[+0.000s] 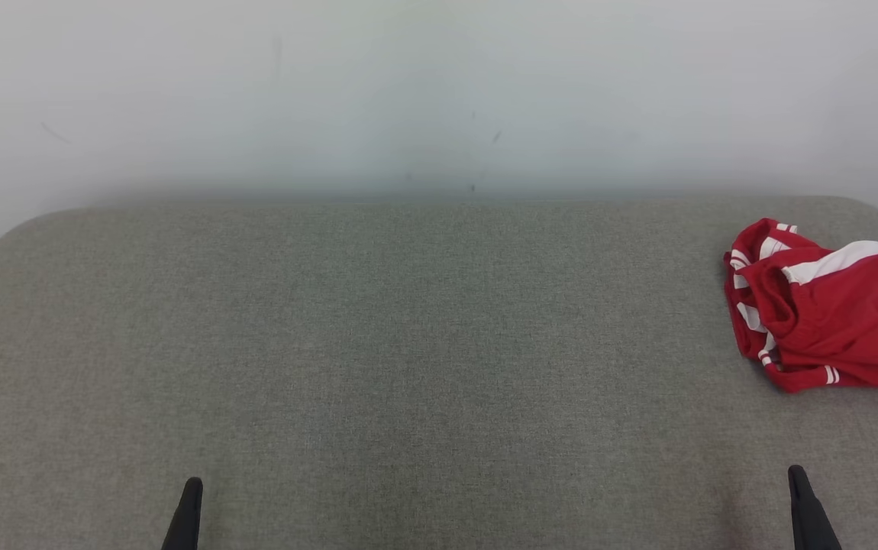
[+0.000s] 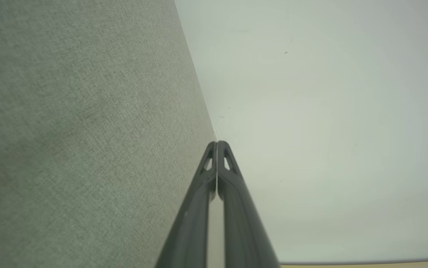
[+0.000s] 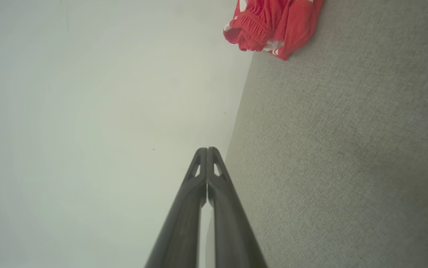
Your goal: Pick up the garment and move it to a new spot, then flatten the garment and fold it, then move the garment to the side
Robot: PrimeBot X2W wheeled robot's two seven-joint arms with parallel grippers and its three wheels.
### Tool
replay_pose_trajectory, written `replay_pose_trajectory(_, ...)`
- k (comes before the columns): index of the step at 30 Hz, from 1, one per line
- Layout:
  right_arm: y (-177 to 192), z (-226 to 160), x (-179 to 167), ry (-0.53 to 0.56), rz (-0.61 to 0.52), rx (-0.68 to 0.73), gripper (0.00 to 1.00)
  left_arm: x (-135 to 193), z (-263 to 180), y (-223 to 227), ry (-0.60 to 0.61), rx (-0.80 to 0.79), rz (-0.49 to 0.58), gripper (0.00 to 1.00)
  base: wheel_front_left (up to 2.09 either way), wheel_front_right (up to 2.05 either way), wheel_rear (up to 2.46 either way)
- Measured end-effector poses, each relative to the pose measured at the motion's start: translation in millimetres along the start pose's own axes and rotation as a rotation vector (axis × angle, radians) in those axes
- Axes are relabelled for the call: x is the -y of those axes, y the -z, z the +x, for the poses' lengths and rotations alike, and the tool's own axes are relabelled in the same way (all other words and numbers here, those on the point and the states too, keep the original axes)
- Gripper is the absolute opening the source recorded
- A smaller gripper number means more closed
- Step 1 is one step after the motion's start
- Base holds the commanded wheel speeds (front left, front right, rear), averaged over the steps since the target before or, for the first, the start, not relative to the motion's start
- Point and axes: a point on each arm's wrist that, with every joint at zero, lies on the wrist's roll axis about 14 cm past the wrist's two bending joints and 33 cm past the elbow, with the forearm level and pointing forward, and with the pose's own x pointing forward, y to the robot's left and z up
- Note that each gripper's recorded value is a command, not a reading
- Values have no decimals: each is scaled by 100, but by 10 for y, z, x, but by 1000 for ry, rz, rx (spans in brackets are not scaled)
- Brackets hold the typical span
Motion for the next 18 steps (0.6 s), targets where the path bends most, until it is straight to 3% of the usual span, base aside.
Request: replay_pose_trajectory(18, -27, -32, -29, -8, 135, -1, 0, 76, 15, 16, 33, -20, -139, 0, 0, 0, 0)
